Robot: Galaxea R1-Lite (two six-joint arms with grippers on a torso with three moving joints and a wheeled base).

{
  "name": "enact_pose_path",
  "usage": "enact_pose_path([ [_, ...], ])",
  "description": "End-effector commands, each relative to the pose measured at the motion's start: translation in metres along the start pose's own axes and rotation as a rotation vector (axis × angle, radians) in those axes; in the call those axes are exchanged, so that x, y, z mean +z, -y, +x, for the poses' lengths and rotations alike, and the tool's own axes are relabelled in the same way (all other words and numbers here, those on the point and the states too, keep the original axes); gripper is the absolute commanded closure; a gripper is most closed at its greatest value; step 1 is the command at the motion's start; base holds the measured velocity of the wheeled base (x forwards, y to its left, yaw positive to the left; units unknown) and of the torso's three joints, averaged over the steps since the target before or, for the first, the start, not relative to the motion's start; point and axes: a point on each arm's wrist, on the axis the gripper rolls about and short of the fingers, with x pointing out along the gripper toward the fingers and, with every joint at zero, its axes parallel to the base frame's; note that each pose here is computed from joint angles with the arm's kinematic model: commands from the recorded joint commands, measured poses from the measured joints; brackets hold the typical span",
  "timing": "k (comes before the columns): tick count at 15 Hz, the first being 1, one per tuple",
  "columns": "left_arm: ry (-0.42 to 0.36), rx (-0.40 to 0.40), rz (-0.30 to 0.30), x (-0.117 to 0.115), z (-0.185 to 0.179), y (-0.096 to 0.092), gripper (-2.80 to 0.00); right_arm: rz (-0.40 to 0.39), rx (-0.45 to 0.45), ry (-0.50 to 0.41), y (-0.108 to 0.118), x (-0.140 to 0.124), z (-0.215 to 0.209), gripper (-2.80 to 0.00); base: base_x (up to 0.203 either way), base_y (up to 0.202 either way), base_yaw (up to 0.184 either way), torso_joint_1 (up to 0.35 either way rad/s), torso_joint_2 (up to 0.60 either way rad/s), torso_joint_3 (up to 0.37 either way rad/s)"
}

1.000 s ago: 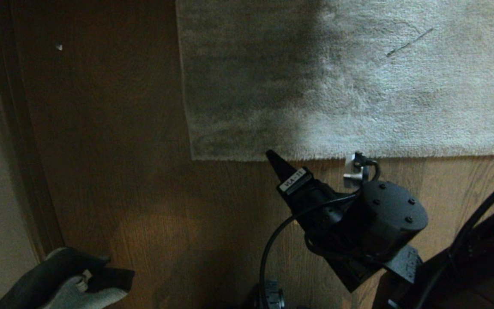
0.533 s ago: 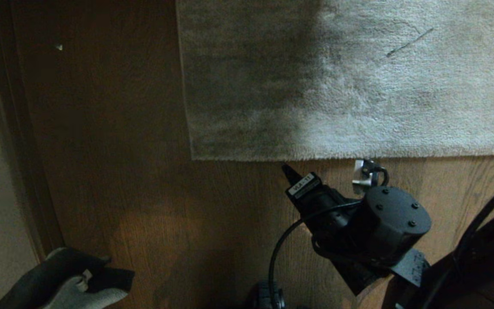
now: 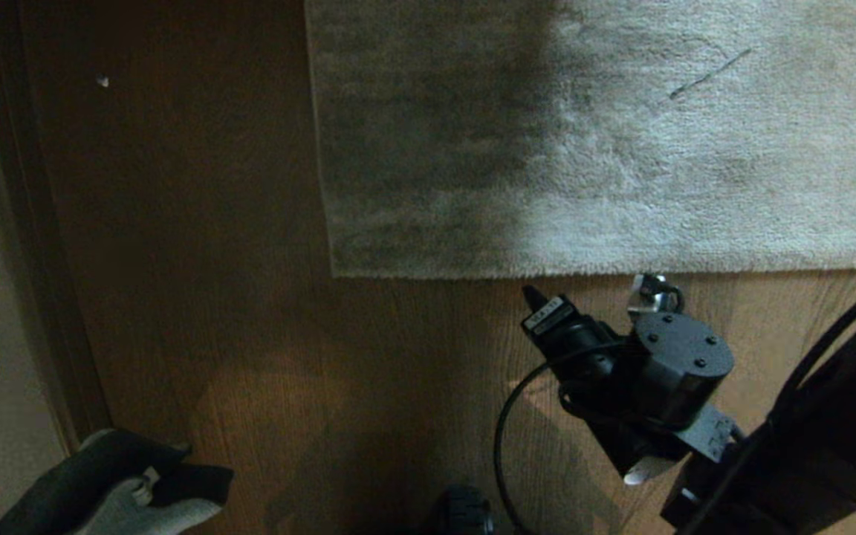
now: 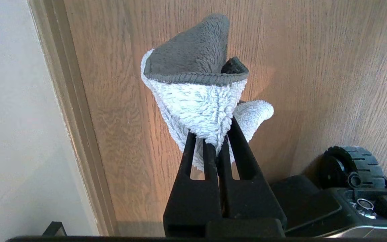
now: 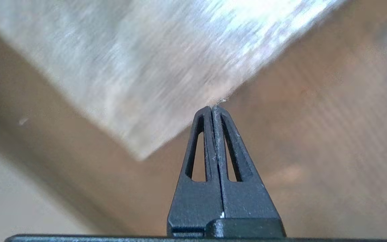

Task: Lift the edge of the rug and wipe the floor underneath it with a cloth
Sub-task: Lay down the carpet

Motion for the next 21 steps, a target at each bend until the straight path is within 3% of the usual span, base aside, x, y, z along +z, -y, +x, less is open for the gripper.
enact_pose_path([
  [1, 0.0, 0.001, 0.001, 0.0, 0.0, 0.0, 0.0, 0.022, 0.007, 0.065, 0.006, 0.008, 0.012, 0.0, 0.0, 0.0, 0.0, 0.0, 0.0, 0.0],
  [13, 0.0, 0.001, -0.001, 0.0, 0.0, 0.0, 0.0, 0.029, 0.046, 0.169, 0.011, -0.003, 0.072, 0.0, 0.0, 0.0, 0.0, 0.0, 0.0, 0.0],
  [21, 0.0, 0.001, 0.001, 0.0, 0.0, 0.0, 0.0, 0.021, 0.055, 0.23, 0.028, -0.012, 0.11, 0.0, 0.0, 0.0, 0.0, 0.0, 0.0, 0.0],
])
